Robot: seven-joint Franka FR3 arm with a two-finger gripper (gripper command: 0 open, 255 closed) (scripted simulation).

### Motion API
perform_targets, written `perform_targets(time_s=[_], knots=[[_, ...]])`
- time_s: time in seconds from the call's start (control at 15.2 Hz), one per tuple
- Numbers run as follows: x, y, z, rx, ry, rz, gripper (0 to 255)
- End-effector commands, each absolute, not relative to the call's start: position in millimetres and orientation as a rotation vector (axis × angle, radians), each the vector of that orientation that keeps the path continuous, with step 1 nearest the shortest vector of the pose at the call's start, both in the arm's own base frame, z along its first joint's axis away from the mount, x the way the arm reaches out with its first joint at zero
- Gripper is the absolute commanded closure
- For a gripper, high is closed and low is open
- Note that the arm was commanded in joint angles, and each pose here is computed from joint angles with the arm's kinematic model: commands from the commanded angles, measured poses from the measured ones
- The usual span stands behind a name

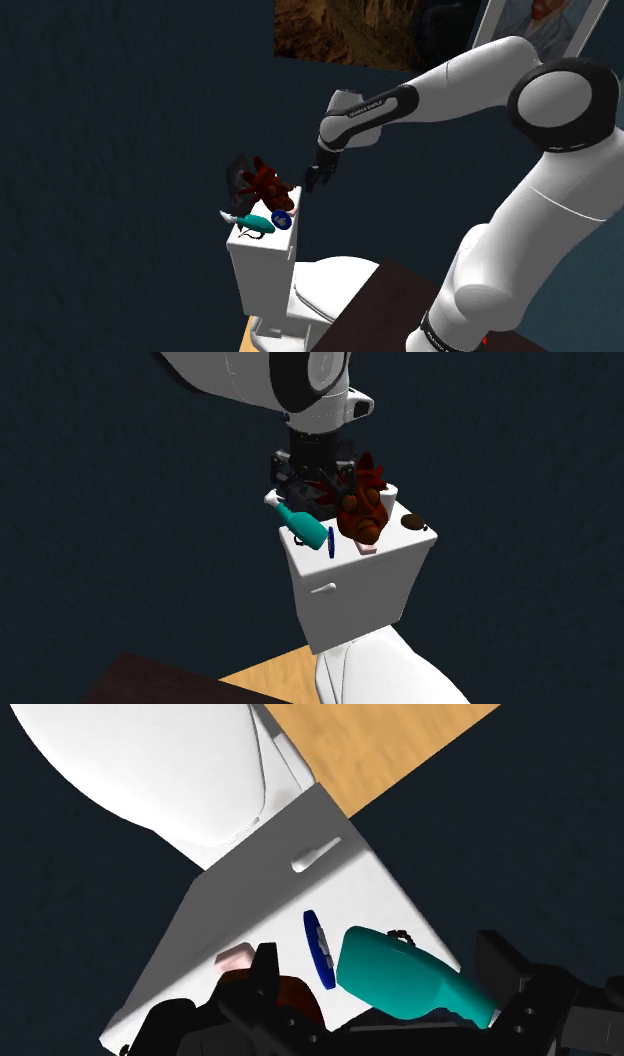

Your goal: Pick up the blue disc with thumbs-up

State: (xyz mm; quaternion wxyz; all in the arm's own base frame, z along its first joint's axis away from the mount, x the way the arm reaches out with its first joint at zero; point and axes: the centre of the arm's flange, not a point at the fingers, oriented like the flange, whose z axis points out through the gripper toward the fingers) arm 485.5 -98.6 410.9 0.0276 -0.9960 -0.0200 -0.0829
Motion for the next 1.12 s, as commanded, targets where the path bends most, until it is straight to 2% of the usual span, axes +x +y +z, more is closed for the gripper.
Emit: perform_targets(time_s=[0.0,1.06], knots=[[502.3,-103.9,388.2,-3.073,-0.097,-0.259,0],[648.9,-119.0,236.4,-3.032,-0.363,-0.273,0]])
